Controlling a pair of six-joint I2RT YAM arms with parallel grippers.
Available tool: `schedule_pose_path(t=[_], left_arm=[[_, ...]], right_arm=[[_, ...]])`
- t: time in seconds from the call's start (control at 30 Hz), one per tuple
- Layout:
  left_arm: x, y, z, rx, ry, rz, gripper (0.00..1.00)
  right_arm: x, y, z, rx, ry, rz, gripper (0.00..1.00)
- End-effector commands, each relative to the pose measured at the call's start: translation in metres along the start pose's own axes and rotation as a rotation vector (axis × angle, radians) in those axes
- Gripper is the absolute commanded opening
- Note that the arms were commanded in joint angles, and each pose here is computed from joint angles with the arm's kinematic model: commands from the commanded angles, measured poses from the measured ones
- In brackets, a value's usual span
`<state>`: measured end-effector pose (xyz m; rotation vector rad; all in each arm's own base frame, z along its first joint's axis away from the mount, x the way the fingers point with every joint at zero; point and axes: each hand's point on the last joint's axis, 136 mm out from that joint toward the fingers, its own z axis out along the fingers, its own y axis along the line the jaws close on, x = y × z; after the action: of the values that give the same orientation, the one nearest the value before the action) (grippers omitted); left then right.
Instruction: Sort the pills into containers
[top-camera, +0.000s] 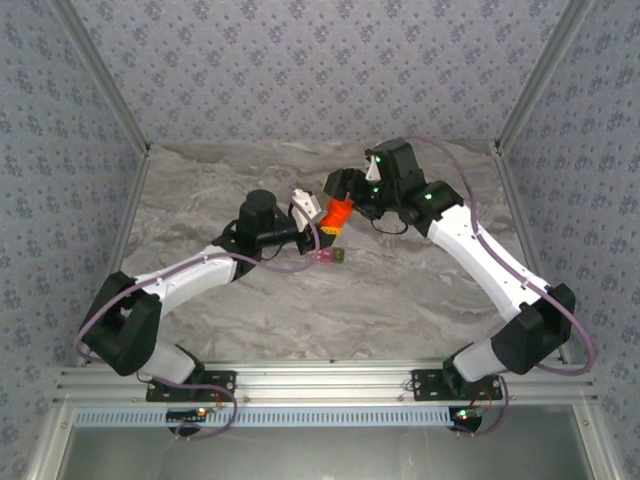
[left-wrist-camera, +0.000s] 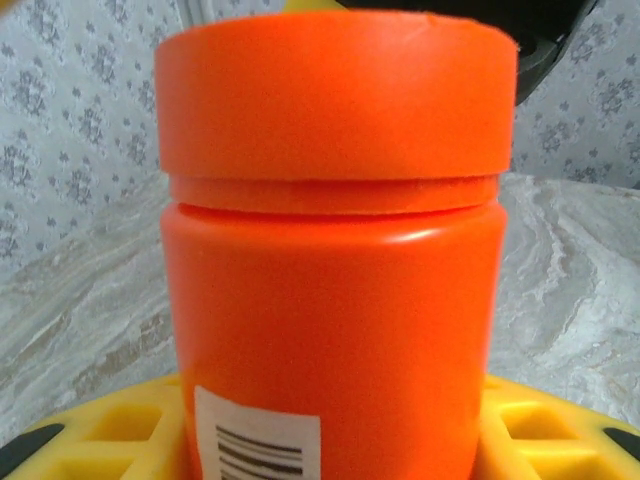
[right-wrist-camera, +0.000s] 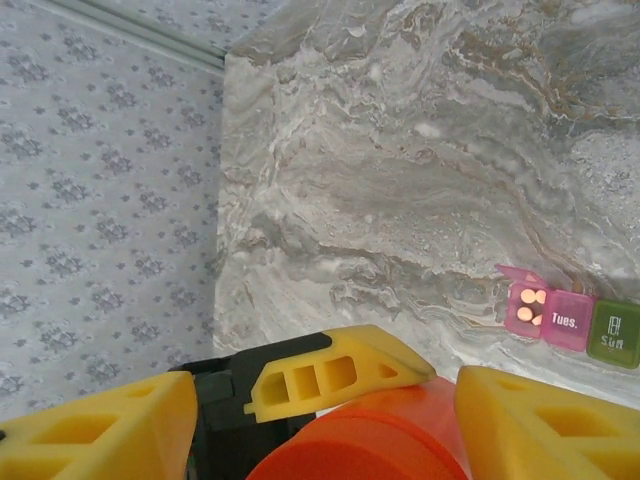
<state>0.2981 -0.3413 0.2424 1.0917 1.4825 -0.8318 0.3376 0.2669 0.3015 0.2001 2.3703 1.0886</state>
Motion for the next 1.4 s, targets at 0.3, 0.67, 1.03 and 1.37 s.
schedule_pose_path(t=[0.3, 0.67, 1.03, 1.37], left_arm=[[-0.040, -0.007, -0.004, 0.025, -0.120, 0.088, 0.00], [-0.041, -0.007, -0.005, 0.025, -0.122, 0.088, 0.00], [-0.041, -0.007, -0.005, 0.023, -0.122, 0.089, 0.00], [-0.041, -0.007, -0.006, 0.020, -0.122, 0.090, 0.00]], right_arm=[[0.004, 0.012, -0.063, -0.134, 0.164, -0.694, 0.75], [0.012, 0.003, -0.036, -0.053, 0.293, -0.797, 0.75], [0.016, -0.003, -0.027, -0.046, 0.331, -0.779, 0.69], [0.018, -0.004, -0.023, -0.032, 0.348, -0.737, 0.49]])
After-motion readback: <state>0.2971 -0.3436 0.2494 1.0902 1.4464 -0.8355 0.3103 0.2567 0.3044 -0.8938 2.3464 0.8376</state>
